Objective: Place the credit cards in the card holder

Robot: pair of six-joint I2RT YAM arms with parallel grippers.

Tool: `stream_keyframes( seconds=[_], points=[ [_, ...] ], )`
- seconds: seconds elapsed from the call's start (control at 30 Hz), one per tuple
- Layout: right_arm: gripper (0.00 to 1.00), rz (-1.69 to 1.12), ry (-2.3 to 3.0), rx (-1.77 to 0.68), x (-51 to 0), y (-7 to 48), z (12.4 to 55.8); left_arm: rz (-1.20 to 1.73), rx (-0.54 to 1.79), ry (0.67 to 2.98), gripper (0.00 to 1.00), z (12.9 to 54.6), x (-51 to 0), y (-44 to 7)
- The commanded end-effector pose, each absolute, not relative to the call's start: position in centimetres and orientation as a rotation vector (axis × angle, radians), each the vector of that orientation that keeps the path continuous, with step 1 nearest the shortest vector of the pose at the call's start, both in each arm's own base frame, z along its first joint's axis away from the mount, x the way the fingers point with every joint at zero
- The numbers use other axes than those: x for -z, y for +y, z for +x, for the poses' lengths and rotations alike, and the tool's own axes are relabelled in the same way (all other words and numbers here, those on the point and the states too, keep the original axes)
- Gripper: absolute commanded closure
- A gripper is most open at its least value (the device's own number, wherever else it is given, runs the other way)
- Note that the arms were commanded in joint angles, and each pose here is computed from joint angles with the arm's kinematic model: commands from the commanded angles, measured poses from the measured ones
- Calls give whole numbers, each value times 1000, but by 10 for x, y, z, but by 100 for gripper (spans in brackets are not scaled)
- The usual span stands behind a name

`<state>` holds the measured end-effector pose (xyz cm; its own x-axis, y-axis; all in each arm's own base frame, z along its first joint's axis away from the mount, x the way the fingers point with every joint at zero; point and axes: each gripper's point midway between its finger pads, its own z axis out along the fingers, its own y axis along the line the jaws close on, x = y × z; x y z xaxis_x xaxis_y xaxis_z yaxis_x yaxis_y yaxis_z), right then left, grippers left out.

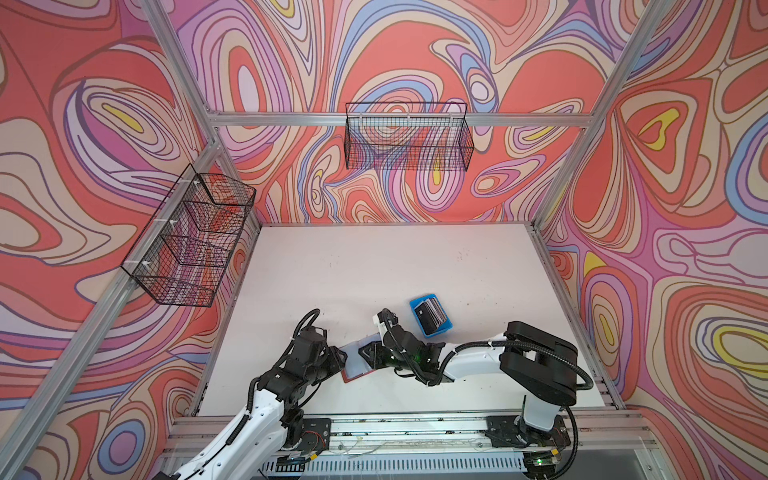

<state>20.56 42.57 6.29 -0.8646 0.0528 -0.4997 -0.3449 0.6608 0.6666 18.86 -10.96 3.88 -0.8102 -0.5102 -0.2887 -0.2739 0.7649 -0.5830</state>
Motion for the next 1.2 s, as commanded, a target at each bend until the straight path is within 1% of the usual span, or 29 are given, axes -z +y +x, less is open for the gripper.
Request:
stream_keyframes(
  seconds=[0.0, 0.1, 0.2, 0.37, 0.57, 0.7, 0.77, 0.8, 0.83, 0.93, 0.97, 1.0, 1.03, 1.1, 1.17],
  points=[
    [74, -237, 2411, -981, -56, 410, 207, -591, 737, 2522, 54, 190, -36, -109],
    [75, -265, 2425, -967, -51, 416, 199, -596, 747, 2526, 52, 192, -33, -111],
    [77, -281, 2447, -974, -43, 426, 192, -603, 737, 2558, 53, 190, -27, -112],
    [81, -249, 2460, -1022, -33, 435, 191, -573, 785, 2537, 53, 200, -28, -121],
    [84, -246, 2446, -1061, -34, 449, 195, -511, 762, 2549, 55, 213, -33, -127],
    [84, -246, 2425, -1039, -47, 446, 199, -477, 683, 2564, 55, 220, -46, -122],
    [78, -236, 2383, -995, -69, 432, 207, -474, 574, 2563, 52, 219, -54, -108],
    [75, -229, 2367, -955, -76, 422, 212, -472, 522, 2545, 49, 221, -62, -100],
    [70, -217, 2323, -926, -99, 408, 217, -466, 473, 2532, 44, 219, -69, -93],
    [62, -195, 2258, -778, -136, 368, 234, -470, 350, 2490, 36, 216, -90, -73],
    [60, -178, 2247, -717, -145, 352, 240, -489, 285, 2488, 35, 212, -94, -62],
    [59, -155, 2236, -652, -154, 334, 249, -505, 239, 2456, 34, 212, -111, -54],
    [56, -137, 2222, -585, -164, 314, 259, -528, 173, 2447, 34, 208, -117, -43],
    [52, -95, 2217, -487, -175, 280, 275, -583, 34, 2401, 40, 205, -125, -21],
    [49, -74, 2223, -398, -181, 249, 290, -602, -40, 2358, 41, 207, -120, -10]
  ],
)
